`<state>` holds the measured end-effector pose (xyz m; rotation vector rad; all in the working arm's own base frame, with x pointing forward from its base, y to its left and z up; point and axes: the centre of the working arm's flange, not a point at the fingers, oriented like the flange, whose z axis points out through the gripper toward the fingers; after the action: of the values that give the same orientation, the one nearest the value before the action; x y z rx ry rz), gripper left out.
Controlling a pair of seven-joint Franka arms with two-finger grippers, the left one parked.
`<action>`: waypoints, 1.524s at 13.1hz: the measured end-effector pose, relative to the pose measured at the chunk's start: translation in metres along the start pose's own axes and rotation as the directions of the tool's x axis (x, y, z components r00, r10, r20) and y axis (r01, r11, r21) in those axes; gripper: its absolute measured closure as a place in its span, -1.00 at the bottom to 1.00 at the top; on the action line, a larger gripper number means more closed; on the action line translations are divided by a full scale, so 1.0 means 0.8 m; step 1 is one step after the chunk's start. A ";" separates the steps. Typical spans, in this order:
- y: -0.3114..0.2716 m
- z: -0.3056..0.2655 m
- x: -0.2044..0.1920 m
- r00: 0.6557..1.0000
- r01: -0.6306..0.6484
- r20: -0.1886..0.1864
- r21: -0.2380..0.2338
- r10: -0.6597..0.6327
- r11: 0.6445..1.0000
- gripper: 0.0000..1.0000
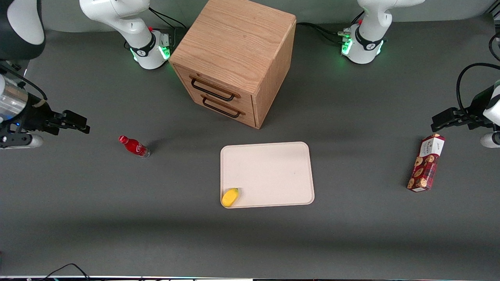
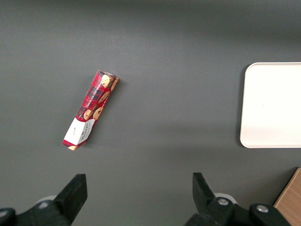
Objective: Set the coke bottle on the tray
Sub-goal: 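Move the right gripper down over the red Coca-Cola bottle, then close the right gripper around the red bottle's body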
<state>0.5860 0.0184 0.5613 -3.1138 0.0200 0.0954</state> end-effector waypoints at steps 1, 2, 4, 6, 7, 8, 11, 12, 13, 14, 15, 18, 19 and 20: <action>0.001 0.022 0.006 1.000 -0.003 0.020 -0.004 0.003 1.000 -1.00; 0.002 0.051 0.010 0.999 -0.006 0.037 -0.007 0.006 1.000 -1.00; 0.006 0.112 0.011 0.998 -0.012 0.059 -0.011 0.012 1.000 -1.00; 0.010 0.168 0.002 0.997 -0.016 0.072 -0.012 0.017 1.000 -1.00; 0.012 0.191 -0.005 0.997 -0.018 0.074 -0.013 0.019 1.000 -1.00; 0.013 0.213 -0.011 0.997 -0.020 0.072 -0.014 0.020 1.000 -1.00; 0.017 0.261 -0.029 0.998 -0.017 0.053 -0.019 0.018 1.000 -1.00; 0.016 0.273 -0.036 0.999 -0.014 0.050 -0.019 0.015 1.000 -1.00; 0.014 0.283 -0.041 0.999 -0.011 0.045 -0.019 0.012 1.000 -1.00; 0.011 0.290 -0.045 0.999 -0.008 0.043 -0.019 0.008 1.000 -1.00; 0.007 0.295 -0.048 0.999 -0.002 0.041 -0.018 0.003 1.000 -1.00; 0.003 0.306 -0.053 1.000 0.004 0.029 -0.018 -0.004 1.000 -1.00; 0.003 0.312 -0.055 1.000 0.004 0.025 -0.019 -0.004 1.000 -1.00; 0.004 0.317 -0.058 1.000 0.004 0.028 -0.019 -0.003 1.000 -1.00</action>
<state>0.5239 0.0227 0.3113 -3.1311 0.0132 0.1396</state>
